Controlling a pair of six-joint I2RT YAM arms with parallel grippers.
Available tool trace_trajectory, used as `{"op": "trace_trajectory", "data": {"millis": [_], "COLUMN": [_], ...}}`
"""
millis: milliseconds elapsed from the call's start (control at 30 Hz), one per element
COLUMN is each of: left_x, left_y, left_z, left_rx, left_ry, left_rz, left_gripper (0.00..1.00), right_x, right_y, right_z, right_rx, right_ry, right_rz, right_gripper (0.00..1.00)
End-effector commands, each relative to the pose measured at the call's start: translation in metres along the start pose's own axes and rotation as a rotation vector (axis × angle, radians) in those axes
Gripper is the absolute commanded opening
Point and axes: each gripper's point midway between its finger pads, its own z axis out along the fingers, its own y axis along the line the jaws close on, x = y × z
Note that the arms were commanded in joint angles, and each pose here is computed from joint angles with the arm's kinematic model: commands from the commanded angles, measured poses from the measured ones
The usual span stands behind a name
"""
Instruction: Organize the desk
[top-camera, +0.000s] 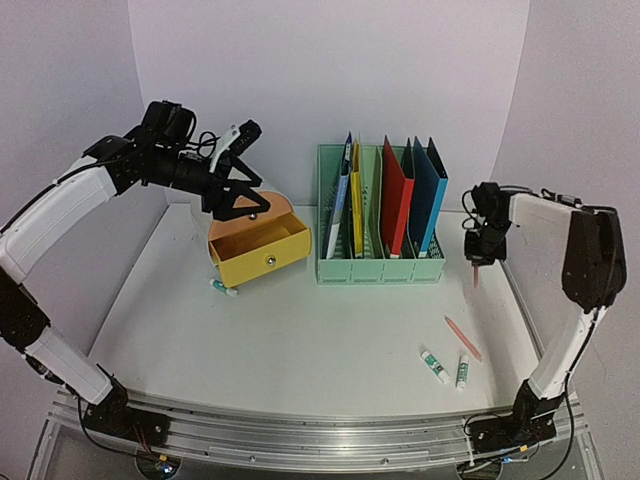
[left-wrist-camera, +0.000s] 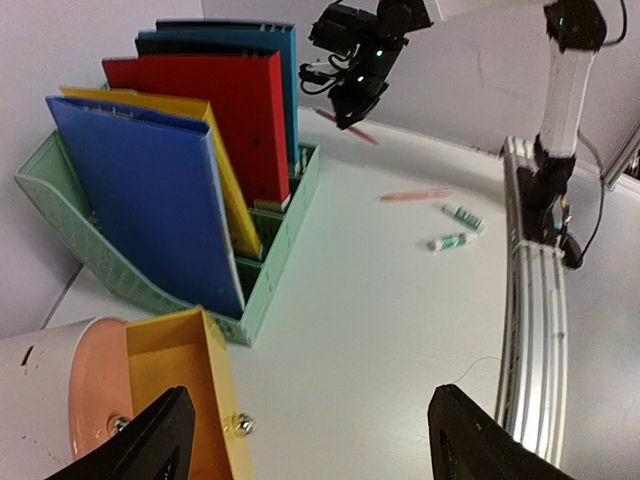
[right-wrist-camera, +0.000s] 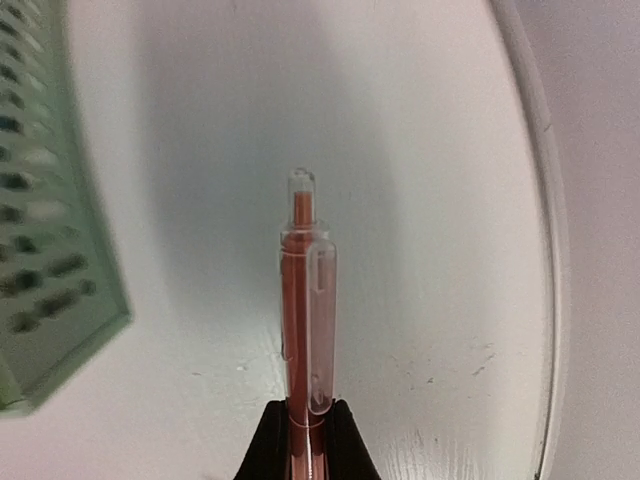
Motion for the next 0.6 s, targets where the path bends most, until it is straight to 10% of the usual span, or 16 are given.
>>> {"op": "trace_trajectory", "data": {"millis": [0,233,567], "left_x": [-0.053,-0.070,-0.085], "left_y": [-0.045,-0.066,-0.068], "left_z": [-0.042,-0.052,-0.047], "left_rx": [0.109,0.239,0.362], "left_ry": [-0.263,-0.418,-0.429], "left_rz": [0.046,0.010,-0.084], "left_gripper": [0.79,0.82,0.84], "right_x": [-0.074,-0.008,0.079], "right_y": [0.056,0.203,0.348], "right_z": [-0.216,-0.418,-0.478], "right_rx": [-0.232,-1.075,-1.572], "right_ry": [-0.610,-1.069,-0.994], "right_rz": [0.059,-0.025,-0.259], "right_gripper": [0.00,0.00,0.00]}}
